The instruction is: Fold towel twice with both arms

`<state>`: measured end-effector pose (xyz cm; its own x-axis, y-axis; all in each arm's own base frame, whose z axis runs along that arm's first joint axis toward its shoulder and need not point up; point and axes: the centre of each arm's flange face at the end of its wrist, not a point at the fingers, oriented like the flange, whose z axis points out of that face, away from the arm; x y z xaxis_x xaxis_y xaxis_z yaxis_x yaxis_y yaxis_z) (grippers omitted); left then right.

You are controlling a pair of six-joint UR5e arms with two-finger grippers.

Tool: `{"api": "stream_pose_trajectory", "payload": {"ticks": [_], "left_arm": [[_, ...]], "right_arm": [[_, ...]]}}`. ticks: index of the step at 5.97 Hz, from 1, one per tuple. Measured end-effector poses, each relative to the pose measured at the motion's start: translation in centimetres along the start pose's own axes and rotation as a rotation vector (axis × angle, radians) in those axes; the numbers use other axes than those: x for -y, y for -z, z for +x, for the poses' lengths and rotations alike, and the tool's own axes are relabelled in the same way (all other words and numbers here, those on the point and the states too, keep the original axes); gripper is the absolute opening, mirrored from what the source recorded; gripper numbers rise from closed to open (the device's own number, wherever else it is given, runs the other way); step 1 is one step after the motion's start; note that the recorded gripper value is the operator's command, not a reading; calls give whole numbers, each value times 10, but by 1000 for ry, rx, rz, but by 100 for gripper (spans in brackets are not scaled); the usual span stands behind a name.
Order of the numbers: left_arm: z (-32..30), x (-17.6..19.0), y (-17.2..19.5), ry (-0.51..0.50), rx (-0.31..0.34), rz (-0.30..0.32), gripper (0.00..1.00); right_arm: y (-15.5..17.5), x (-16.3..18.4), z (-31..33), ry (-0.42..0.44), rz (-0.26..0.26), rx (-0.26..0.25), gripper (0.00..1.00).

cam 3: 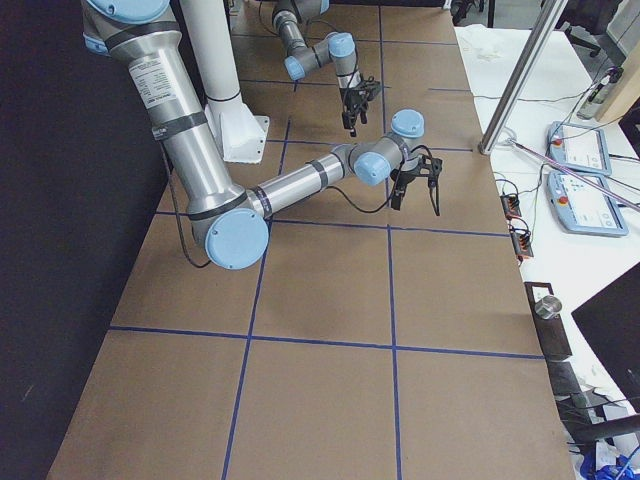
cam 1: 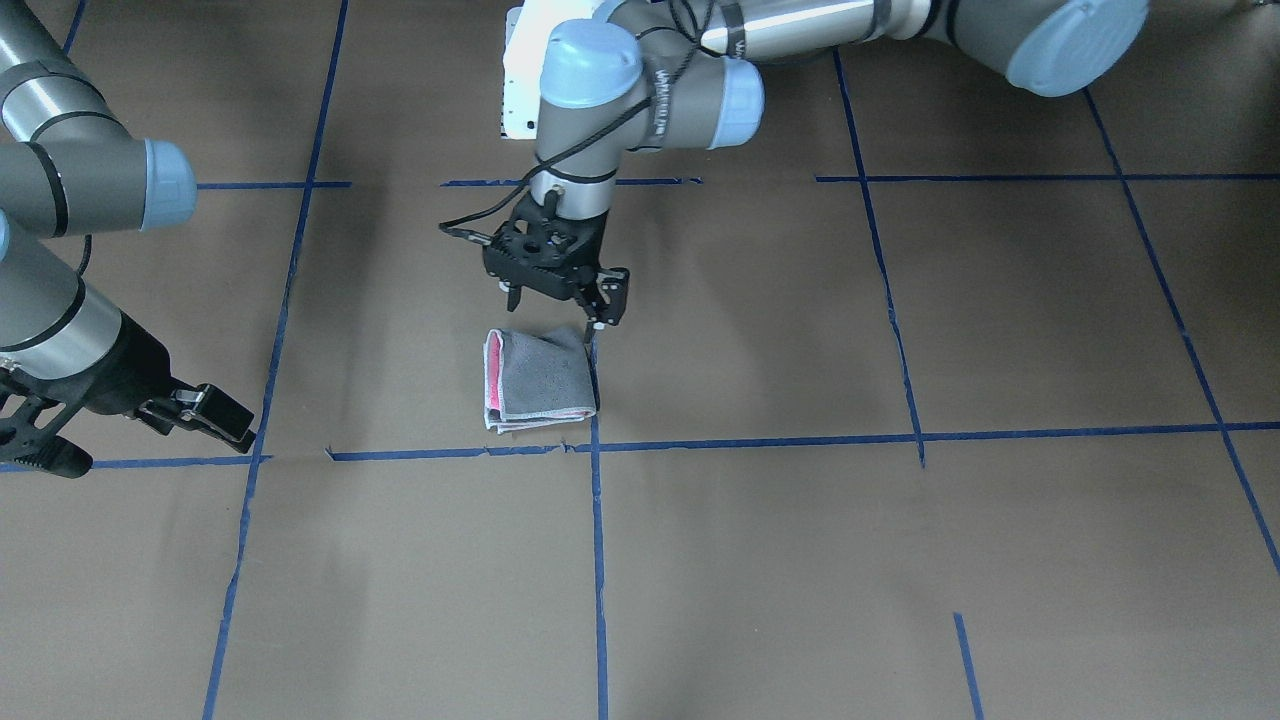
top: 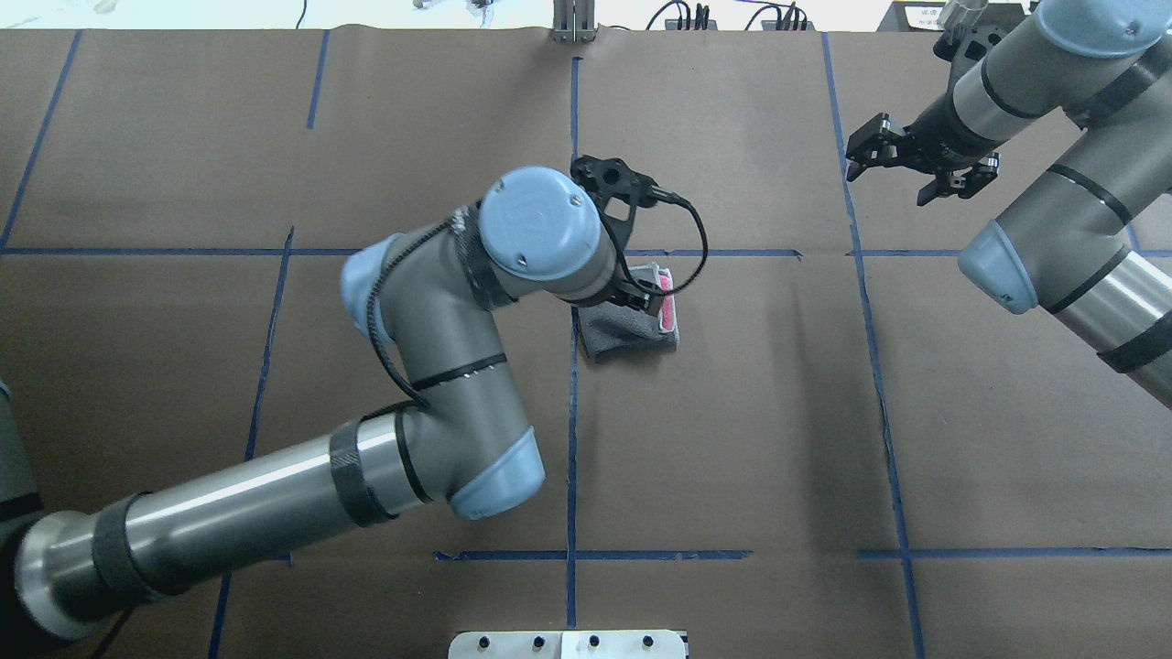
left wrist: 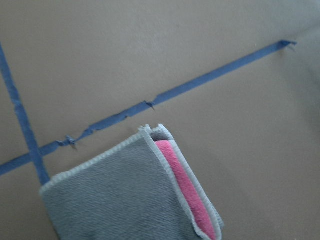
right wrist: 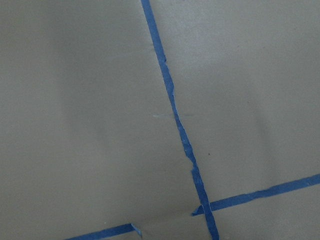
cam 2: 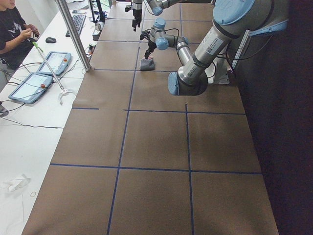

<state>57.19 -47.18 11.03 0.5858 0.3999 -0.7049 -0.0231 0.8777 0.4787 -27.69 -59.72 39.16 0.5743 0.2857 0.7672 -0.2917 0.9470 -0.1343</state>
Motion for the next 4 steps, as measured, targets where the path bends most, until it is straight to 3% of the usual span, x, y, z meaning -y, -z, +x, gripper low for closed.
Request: {"api": "stream_pose_trajectory", "payload": {"ticks": [2, 4], "left_arm": [[-99, 26, 62, 99, 13, -82, 100], [-253, 26, 118, 179, 6, -182, 100]], "right_arm": [[23, 13, 14, 30, -9, 13, 100], [42, 35, 68, 150, -33, -31, 100]]}}
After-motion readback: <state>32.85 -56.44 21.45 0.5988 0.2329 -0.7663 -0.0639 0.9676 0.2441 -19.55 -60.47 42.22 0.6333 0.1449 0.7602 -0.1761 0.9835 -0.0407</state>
